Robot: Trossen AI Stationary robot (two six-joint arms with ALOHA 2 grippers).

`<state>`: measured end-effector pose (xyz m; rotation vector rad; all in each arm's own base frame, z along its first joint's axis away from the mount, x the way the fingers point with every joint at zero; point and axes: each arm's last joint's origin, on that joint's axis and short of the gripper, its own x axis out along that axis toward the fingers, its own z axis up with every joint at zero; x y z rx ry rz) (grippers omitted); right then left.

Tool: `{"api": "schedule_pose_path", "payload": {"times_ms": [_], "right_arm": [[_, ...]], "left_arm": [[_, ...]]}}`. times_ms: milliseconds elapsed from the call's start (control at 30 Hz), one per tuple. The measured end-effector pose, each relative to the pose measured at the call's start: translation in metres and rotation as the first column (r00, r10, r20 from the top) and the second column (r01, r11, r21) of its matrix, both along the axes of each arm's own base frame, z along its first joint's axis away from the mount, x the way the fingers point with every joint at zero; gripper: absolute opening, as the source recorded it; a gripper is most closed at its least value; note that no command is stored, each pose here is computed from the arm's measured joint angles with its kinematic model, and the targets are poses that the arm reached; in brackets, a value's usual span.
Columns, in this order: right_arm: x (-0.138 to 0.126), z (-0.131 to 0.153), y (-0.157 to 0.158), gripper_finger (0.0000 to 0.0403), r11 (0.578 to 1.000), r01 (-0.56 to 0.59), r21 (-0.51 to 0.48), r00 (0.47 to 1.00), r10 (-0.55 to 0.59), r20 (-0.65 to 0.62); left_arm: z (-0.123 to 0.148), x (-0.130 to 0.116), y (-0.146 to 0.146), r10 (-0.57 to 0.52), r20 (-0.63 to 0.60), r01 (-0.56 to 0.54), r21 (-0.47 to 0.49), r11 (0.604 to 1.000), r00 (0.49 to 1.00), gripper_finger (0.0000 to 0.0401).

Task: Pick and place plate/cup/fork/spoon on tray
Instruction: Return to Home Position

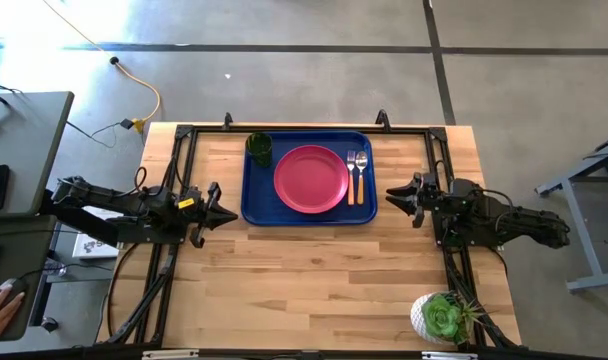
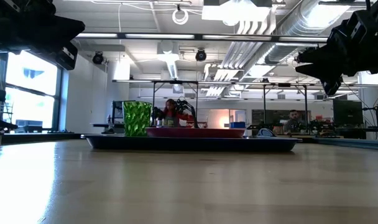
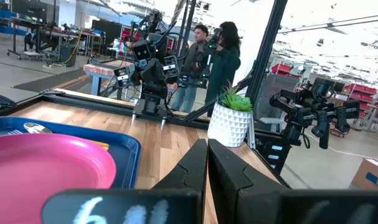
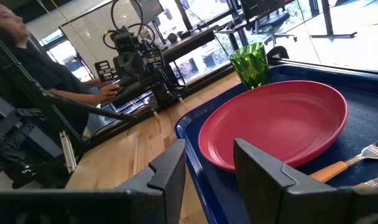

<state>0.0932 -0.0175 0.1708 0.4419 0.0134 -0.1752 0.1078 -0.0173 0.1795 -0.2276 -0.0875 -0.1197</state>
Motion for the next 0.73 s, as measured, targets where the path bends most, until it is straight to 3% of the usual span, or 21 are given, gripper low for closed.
{"api": "schedule_pose_path", "payload": {"times_ms": [733], "right_arm": [[0.0, 0.0, 0.0, 0.0126, 1.0, 0.0, 0.0, 1.0, 0.0, 0.0]], "left_arm": [[0.0, 0.0, 0.0, 0.0, 0.0, 0.0, 0.0, 1.0, 1.0, 0.0005]]}}
